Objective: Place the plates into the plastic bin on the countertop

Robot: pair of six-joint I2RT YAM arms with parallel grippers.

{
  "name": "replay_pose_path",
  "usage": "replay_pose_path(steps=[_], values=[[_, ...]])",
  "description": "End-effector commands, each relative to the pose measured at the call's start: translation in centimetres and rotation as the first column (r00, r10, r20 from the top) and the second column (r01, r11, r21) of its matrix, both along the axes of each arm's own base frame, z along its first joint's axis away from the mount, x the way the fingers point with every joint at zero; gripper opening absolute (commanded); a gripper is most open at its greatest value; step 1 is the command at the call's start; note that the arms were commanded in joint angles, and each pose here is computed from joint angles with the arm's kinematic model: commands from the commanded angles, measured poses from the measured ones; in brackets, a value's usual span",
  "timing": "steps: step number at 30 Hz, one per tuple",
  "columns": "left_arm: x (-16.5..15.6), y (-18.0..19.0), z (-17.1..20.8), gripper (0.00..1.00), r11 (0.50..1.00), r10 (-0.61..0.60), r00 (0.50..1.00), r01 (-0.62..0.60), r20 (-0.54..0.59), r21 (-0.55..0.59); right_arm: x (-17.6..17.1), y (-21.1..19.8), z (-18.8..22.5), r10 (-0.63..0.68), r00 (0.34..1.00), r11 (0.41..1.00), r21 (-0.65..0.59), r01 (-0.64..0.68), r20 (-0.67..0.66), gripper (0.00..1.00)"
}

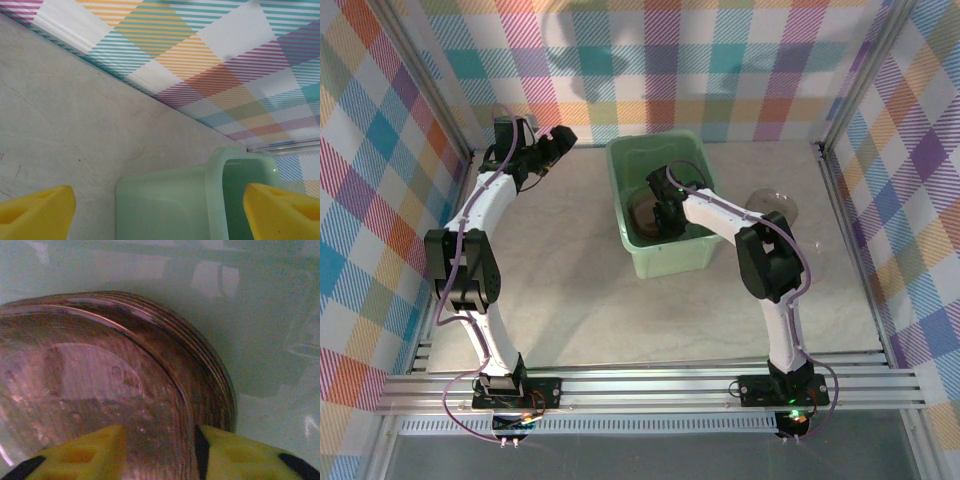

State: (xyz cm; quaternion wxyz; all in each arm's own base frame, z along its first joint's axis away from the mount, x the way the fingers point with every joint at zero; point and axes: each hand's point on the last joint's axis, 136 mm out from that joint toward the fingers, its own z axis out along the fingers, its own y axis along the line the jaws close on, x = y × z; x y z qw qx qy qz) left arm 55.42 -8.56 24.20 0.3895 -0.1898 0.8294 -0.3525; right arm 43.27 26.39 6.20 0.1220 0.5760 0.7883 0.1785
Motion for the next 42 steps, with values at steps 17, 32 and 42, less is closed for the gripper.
replay_pose_path(steps=[17, 32, 42], values=[[2.6, -1.4, 0.0, 0.87, 1.0, -0.014, 1.0, 0.014, 0.004, 0.009, 2.2, -1.5, 3.8, 0.07, 0.993, 0.998, -0.017, -0.069, 0.092, 0.74], [3.8, -1.2, 0.5, 0.87, 0.999, -0.025, 1.0, 0.024, 0.017, 0.046, 6.5, 0.0, 8.2, 0.246, 0.946, 0.967, -0.115, -0.226, 0.212, 0.78], [4.8, -1.6, 1.3, 0.87, 0.998, -0.052, 0.997, 0.05, 0.052, 0.042, 9.1, 1.5, 11.9, 0.427, 0.847, 0.903, -0.203, -0.38, 0.316, 0.73]])
